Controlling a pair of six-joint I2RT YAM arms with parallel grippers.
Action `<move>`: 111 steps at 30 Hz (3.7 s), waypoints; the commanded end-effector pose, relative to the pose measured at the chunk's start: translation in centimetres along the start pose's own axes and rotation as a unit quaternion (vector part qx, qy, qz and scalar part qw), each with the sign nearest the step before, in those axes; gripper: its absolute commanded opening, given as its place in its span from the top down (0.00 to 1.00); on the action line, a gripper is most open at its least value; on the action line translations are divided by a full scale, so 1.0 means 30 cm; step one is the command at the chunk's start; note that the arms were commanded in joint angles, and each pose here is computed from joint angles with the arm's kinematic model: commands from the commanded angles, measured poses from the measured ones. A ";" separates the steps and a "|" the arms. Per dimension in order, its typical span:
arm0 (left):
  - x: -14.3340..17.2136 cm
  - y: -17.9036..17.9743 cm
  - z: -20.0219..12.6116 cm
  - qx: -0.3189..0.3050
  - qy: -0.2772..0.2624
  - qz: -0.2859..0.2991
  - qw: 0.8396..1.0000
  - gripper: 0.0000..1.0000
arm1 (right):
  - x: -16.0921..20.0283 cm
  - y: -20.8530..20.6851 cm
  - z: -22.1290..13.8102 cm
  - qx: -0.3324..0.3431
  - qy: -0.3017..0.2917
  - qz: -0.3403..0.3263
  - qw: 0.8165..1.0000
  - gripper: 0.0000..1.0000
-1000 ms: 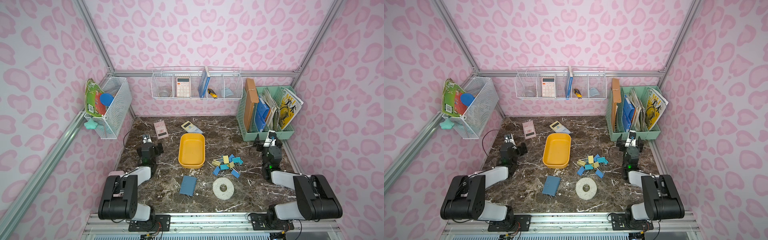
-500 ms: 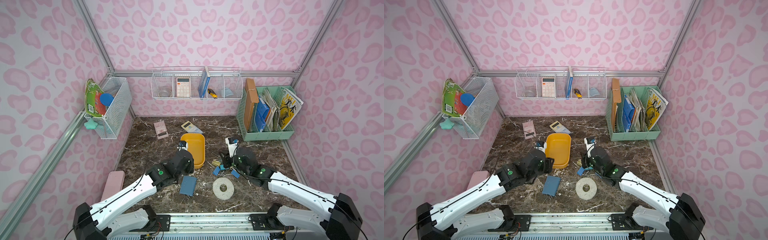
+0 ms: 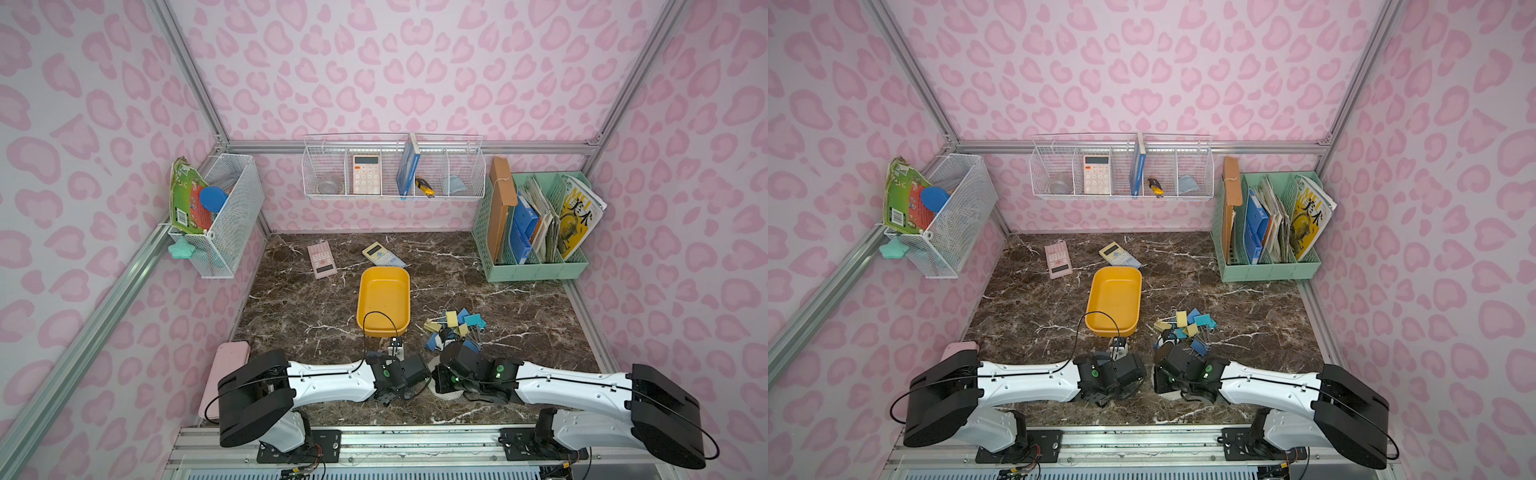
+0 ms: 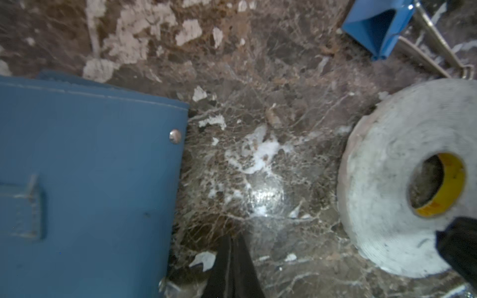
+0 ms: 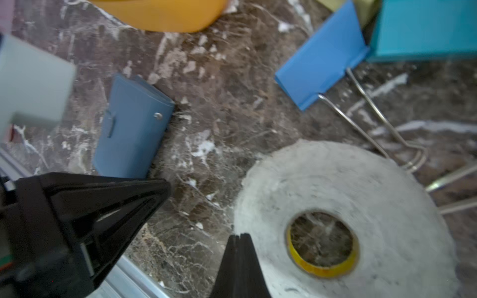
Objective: Put the binder clips in the storage box
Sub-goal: Move the distractor to the center of the board, then move the storage box to the center of the board.
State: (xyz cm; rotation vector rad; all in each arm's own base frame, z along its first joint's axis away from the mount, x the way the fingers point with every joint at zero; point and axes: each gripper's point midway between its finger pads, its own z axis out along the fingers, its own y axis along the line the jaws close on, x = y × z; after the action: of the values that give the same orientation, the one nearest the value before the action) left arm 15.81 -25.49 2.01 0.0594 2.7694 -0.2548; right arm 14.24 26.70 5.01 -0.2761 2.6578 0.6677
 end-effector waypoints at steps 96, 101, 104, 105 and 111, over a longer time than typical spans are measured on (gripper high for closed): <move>-0.628 0.485 -0.286 0.003 -0.204 -0.214 0.955 0.19 | -0.730 0.113 0.107 -0.023 -0.037 -0.043 0.998 0.42; -0.776 0.436 -0.161 0.046 -0.153 -0.194 0.968 0.19 | -0.750 0.106 0.212 -0.005 -0.009 -0.038 0.999 0.45; -0.825 0.404 -0.114 0.067 -0.148 -0.176 0.971 0.20 | -0.747 0.091 0.251 0.004 -0.002 -0.037 0.999 0.49; -0.834 0.401 -0.102 0.070 -0.146 -0.172 0.972 0.20 | -0.746 0.090 0.260 0.006 0.001 -0.037 0.999 0.51; -0.804 0.420 -0.021 0.064 -0.116 -0.170 0.976 0.22 | -0.715 0.065 0.310 0.028 0.013 -0.042 0.999 0.57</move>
State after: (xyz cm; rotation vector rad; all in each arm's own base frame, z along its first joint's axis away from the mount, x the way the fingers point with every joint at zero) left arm 39.28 -12.57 9.39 -0.4405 2.5046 -0.4549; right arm 36.45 35.32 7.57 -0.3665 2.6560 0.6077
